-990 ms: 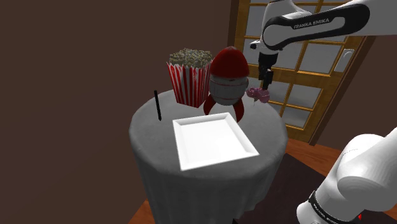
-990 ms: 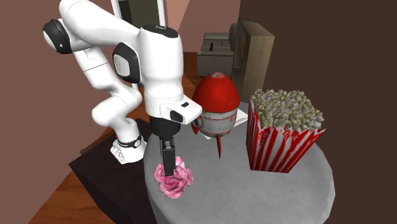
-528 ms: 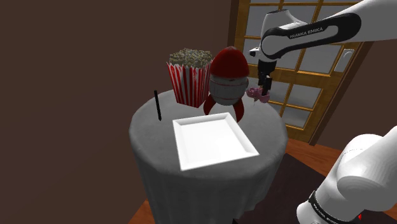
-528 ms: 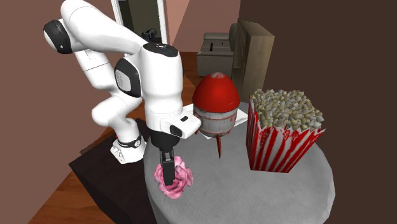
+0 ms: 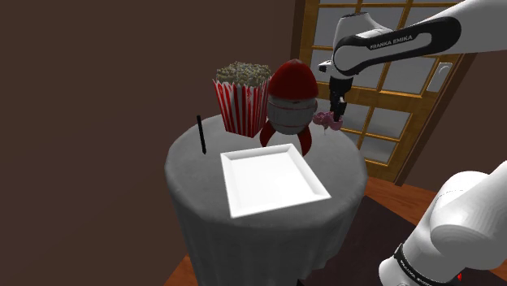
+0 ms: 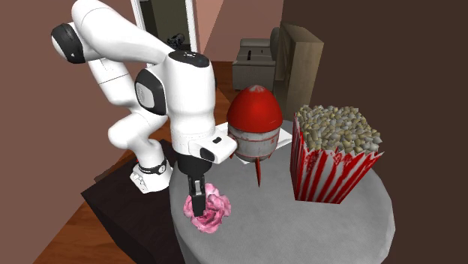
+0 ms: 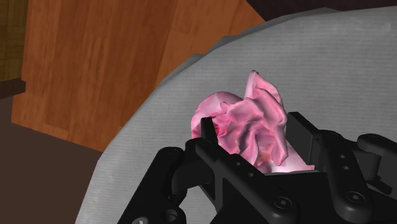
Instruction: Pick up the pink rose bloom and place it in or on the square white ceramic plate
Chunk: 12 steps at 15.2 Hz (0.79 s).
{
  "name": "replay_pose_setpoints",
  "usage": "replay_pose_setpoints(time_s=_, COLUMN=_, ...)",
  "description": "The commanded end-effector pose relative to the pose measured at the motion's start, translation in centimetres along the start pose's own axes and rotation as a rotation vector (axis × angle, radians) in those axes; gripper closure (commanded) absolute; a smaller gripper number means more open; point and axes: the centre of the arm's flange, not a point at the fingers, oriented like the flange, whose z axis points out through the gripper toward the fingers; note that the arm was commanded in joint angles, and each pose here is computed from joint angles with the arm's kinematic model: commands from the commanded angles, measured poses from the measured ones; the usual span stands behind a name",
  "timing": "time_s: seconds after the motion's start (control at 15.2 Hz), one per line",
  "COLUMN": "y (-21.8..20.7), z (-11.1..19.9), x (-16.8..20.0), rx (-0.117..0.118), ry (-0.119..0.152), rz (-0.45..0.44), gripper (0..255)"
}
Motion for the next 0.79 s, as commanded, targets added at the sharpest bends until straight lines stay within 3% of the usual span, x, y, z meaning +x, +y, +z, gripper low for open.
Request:
replay_pose_setpoints(time_s=0.0, y=0.0, z=0.2, x=0.1, rx=0.003, ry=-0.002, rz=-0.001, gripper=255)
replay_pose_setpoints(time_s=0.46, y=0.0, z=0.2, x=0.1, rx=0.003, ry=-0.002, rz=-0.001, gripper=255)
replay_pose_setpoints(time_s=0.73, y=0.2, z=-1.9, x=-0.1, rx=0.003, ry=-0.002, rz=-0.001, gripper=255)
